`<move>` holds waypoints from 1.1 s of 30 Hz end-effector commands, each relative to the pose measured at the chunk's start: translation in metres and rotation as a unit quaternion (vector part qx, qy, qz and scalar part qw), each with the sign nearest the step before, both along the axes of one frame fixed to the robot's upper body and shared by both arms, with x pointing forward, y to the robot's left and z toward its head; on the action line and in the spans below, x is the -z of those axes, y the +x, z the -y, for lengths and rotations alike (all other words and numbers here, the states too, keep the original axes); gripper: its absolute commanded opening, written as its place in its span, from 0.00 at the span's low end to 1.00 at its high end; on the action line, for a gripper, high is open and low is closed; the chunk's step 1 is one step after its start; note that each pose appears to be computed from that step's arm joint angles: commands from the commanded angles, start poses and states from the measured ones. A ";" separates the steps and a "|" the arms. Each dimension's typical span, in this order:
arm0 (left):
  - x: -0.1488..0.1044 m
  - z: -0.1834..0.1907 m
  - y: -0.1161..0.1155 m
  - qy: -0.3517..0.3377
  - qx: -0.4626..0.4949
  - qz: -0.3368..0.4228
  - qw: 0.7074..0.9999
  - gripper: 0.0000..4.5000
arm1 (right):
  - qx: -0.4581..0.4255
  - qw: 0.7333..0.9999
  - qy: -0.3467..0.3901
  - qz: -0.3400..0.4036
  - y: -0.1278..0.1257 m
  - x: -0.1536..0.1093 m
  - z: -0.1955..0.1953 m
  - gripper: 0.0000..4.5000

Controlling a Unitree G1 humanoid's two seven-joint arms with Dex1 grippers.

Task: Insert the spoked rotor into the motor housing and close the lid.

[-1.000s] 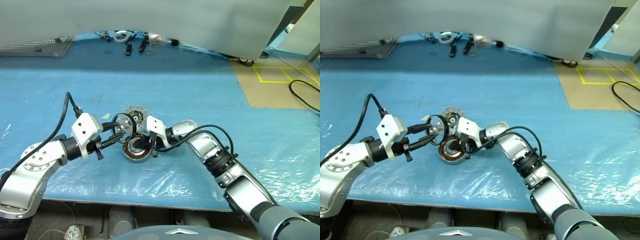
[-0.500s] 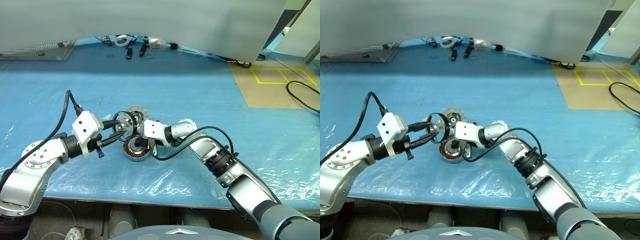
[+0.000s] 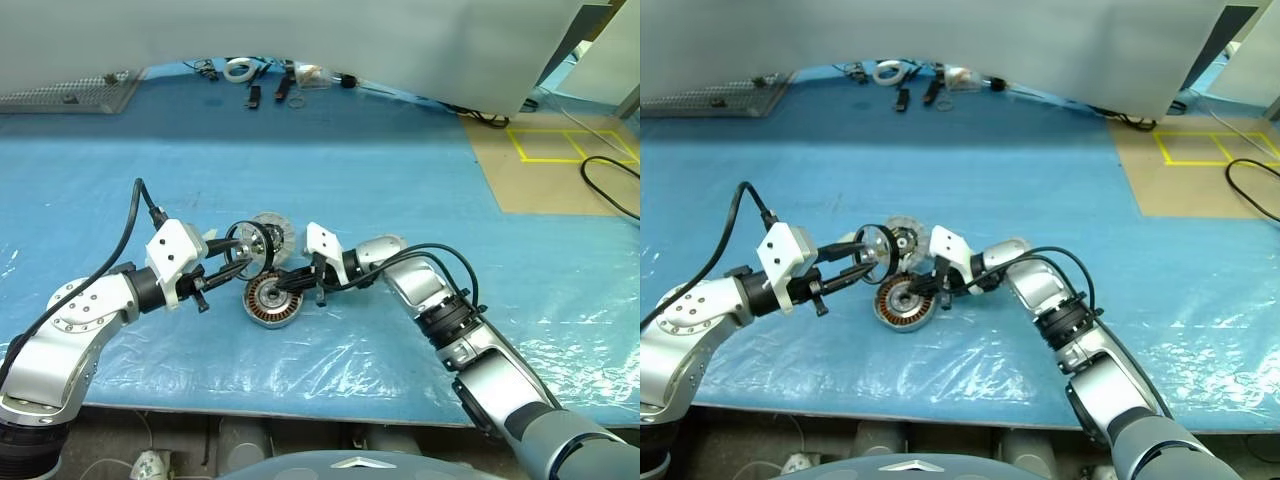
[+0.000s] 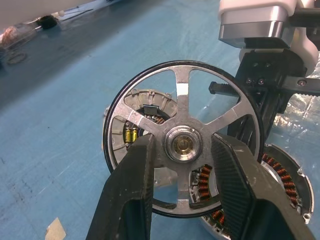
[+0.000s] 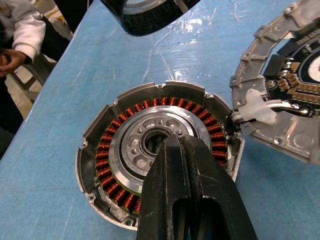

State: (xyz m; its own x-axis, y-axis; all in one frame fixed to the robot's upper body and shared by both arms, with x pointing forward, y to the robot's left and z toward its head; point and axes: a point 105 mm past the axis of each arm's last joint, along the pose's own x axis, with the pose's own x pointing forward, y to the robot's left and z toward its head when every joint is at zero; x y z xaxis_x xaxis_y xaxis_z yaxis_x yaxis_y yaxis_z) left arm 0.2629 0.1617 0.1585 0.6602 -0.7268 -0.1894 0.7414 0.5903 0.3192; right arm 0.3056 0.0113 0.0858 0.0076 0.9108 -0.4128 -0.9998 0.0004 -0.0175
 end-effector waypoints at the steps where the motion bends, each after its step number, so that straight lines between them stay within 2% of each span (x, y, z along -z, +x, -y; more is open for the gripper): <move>1: -0.010 0.005 -0.002 -0.003 0.011 0.025 1.000 0.38 | -0.036 0.998 0.005 0.048 -0.007 -0.015 -0.015 0.00; 9: -0.008 0.006 -0.004 -0.005 0.009 0.023 1.000 0.38 | -0.059 0.997 0.014 0.046 -0.011 -0.020 -0.025 0.00; 22: -0.008 0.007 -0.004 -0.006 0.008 0.024 1.000 0.38 | -0.053 0.996 -0.055 0.044 -0.010 0.027 -0.012 0.00; 33: -0.009 0.006 0.000 -0.006 0.007 0.027 1.000 0.38 | -0.076 0.991 -0.082 0.066 -0.011 0.033 -0.007 0.00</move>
